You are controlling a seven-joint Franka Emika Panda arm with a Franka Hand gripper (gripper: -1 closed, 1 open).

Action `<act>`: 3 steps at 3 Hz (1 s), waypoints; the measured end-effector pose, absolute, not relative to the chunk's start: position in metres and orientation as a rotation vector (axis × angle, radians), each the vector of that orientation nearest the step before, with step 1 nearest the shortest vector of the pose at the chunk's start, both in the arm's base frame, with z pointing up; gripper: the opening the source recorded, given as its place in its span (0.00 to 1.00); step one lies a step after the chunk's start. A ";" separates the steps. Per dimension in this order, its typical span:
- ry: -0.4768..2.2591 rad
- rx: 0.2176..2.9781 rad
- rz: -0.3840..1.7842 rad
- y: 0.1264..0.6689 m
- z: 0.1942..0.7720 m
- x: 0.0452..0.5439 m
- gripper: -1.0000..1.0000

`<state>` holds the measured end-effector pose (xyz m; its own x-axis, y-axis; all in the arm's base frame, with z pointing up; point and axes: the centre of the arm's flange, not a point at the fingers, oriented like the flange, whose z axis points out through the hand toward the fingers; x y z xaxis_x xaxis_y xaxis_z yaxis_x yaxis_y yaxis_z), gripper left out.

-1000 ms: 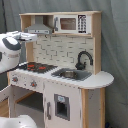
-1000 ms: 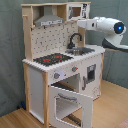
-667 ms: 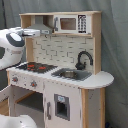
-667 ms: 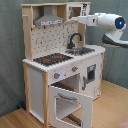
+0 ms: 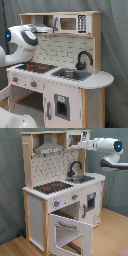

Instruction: Play with the kitchen

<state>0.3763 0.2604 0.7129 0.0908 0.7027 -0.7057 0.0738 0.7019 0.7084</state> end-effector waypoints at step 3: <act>1.499 0.674 0.575 0.229 0.716 0.441 1.00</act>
<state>0.4415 0.2285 0.7157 0.0056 0.7153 -0.6988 0.0639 0.6972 0.7141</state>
